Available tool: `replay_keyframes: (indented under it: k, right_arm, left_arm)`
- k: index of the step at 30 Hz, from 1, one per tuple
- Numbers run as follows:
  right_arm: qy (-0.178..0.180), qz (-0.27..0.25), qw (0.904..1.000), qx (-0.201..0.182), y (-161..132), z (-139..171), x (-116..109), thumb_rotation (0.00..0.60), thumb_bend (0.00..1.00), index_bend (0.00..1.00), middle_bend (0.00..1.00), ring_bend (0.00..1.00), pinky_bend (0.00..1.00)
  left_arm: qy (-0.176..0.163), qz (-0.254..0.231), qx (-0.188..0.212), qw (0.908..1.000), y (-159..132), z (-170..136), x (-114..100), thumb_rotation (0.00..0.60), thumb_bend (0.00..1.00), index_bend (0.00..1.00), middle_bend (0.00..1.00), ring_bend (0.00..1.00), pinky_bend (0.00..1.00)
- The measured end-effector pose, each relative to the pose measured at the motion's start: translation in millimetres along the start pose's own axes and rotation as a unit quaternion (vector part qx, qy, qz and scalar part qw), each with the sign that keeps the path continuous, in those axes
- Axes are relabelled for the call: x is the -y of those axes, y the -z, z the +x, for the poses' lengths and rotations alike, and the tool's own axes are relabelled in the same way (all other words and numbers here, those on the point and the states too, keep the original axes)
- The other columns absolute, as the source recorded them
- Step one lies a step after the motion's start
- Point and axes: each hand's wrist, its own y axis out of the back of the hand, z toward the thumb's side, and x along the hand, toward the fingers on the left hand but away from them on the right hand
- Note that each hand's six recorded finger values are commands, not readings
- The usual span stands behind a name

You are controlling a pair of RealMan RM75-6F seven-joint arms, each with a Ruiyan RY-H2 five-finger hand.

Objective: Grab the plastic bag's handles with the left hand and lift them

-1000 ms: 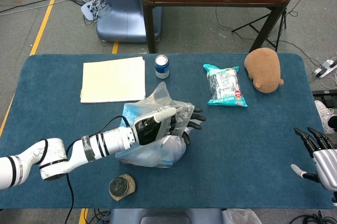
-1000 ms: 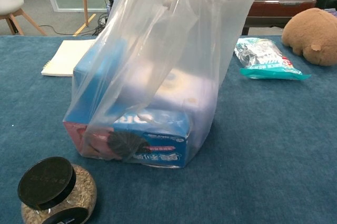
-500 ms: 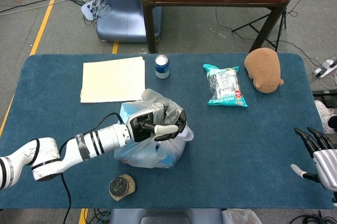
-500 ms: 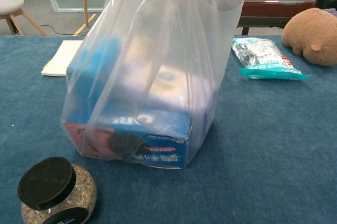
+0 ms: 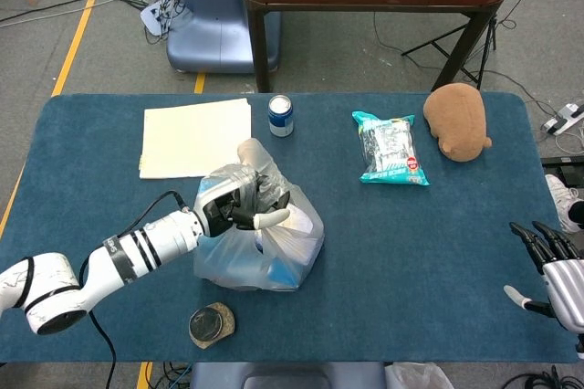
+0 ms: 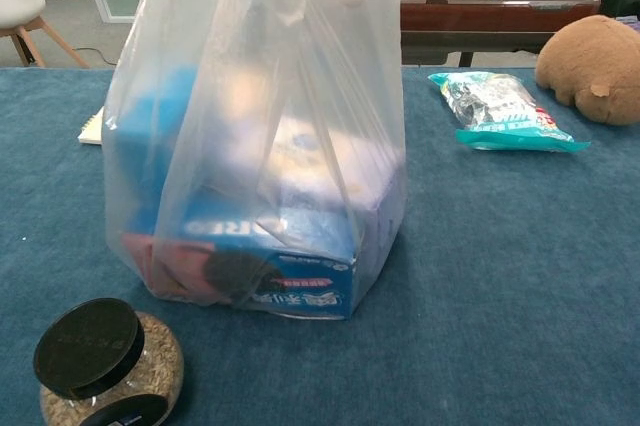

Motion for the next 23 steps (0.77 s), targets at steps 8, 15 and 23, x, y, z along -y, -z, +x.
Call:
replay_keyframes:
  k: [8,15,23]
  right_arm:
    - [0.000,0.001,1.0000,-0.003,-2.1,-1.2,-1.1,0.600,0.17,0.07,0.19,0.06,0.14]
    - [-0.001,0.002,1.0000,-0.005,-3.9,-2.1,-1.3,0.600,0.17,0.07,0.19,0.06,0.14]
    - [-0.001,0.003,1.0000,-0.006,-5.6,-3.1,-1.8,0.600,0.17,0.07,0.19,0.06,0.14]
  left_arm:
    - [-0.042,0.036,0.041,0.9976,-34.1,-19.7,-4.5,0.600,0.57,0.77,0.97,1.00,1.00]
    - [-0.076,0.060,0.069,0.9929,-62.2,-31.0,-10.6,0.600,0.57,0.77,0.97,1.00,1.00]
    - [-0.099,0.061,0.082,0.9898,-76.7,-38.7,-15.0,0.600,0.57,0.77,0.97,1.00,1.00]
